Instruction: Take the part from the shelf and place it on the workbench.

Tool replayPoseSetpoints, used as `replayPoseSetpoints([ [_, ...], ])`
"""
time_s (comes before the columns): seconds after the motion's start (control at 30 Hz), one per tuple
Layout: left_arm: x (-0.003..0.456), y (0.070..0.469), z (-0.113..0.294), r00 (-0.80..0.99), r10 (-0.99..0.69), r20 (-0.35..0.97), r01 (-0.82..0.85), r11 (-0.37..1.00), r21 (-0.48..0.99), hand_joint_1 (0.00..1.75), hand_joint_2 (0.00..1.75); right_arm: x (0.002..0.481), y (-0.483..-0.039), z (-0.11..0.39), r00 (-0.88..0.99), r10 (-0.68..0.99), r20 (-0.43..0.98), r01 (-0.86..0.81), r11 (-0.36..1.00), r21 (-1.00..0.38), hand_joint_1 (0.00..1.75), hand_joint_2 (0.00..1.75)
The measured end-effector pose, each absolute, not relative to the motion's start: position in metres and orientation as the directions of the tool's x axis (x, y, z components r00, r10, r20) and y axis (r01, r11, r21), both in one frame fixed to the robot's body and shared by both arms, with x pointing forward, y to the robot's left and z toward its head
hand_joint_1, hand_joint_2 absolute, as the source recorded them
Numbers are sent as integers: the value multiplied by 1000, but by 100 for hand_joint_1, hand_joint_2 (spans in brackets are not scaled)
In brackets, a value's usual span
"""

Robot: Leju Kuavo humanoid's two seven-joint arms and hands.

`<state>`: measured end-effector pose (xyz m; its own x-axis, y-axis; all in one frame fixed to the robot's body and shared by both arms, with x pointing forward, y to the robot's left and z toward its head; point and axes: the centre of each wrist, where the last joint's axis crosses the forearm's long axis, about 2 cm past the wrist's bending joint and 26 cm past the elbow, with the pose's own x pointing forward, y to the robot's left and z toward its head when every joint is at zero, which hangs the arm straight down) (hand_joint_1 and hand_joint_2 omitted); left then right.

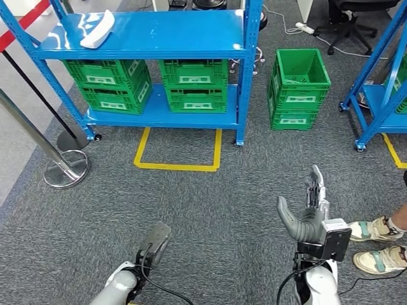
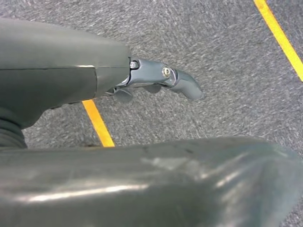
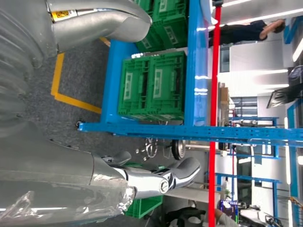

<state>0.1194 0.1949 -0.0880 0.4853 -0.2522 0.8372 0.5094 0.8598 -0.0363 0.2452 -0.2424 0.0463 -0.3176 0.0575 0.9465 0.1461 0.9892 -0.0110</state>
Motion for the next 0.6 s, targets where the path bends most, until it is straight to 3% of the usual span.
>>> replayPoseSetpoints([
  [0.23, 118, 196, -88, 487, -254, 836, 509, 860, -36, 0, 0, 245, -240, 45, -311, 55, 949, 134, 991, -14, 0, 175],
  [0.37, 118, 195, -88, 486, -254, 836, 509, 860, -35, 0, 0, 245, -239, 45, -313, 51, 948, 129, 992, -11, 0, 0],
  [0.6, 118, 195, -88, 487, -258, 834, 510, 860, -32, 0, 0, 244, -238, 43, -295, 44, 954, 118, 993, -10, 0, 0],
])
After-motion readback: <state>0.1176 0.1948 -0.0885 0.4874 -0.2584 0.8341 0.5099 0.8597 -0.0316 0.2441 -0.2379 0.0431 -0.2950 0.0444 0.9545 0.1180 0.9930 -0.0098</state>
